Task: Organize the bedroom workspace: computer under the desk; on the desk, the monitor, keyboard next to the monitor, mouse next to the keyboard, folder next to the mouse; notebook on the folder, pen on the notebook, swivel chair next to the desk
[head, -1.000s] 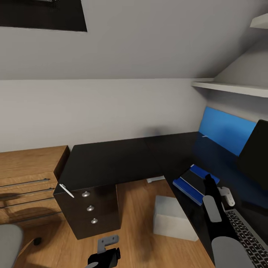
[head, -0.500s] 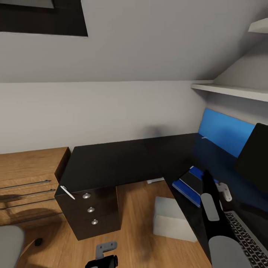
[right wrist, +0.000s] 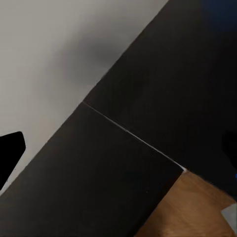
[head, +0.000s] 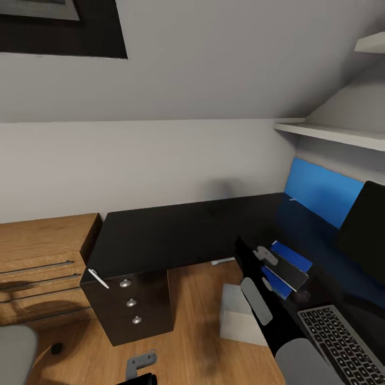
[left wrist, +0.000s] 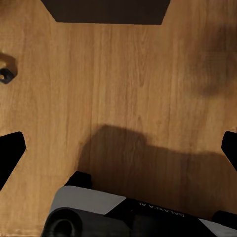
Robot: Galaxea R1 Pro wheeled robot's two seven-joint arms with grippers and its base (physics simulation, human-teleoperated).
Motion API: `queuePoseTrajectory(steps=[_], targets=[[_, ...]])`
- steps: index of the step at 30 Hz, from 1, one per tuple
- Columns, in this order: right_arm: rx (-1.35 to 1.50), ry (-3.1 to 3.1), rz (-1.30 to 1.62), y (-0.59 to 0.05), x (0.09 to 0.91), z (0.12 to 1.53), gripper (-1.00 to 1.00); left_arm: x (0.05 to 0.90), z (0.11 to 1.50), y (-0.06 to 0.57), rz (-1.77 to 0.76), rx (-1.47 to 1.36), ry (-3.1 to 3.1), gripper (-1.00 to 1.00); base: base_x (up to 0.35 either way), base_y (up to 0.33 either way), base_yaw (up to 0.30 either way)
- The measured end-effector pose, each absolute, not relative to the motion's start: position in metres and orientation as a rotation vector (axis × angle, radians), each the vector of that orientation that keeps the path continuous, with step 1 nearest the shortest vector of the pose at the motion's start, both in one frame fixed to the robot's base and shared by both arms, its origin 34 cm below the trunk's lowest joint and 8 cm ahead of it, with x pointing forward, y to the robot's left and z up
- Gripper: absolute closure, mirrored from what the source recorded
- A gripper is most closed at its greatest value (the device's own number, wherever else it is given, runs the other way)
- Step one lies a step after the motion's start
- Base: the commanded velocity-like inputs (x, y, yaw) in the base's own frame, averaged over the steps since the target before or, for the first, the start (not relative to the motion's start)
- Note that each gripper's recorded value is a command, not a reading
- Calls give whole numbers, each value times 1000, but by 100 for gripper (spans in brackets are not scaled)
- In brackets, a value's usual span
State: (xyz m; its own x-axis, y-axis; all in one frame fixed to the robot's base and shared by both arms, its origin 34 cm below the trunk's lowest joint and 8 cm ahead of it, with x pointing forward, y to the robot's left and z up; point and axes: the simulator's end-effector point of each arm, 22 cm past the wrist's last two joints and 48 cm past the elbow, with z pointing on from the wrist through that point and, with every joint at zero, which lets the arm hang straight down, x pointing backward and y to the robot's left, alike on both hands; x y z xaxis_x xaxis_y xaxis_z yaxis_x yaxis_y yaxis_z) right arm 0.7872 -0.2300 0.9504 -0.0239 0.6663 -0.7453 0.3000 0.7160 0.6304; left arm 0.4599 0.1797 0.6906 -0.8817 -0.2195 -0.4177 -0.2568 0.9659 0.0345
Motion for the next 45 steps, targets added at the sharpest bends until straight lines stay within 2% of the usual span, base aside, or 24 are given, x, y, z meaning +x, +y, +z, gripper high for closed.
queuePoseTrajectory(steps=[7, 13, 24, 38, 45], targets=[[652, 1790, 146, -168, 755, 928, -100, 416, 660, 209, 262, -320, 2802, -100, 0, 0, 0], [535, 1857, -12, -140, 721, 910, -100, 397, 653, 221, 314, -318, 2835, -100, 0, 0, 0], [291, 2044, -259, -162, 659, 808, -100, 372, 634, 238, 330, -381, 2806, -100, 0, 0, 0], [213, 2127, -277, -195, 563, 717, -100, 372, 630, 244, 338, -424, 2759, -100, 0, 0, 27], [132, 2192, -50, -163, 546, 688, -100, 373, 628, 256, 391, -402, 2669, -100, 0, 0, 237]])
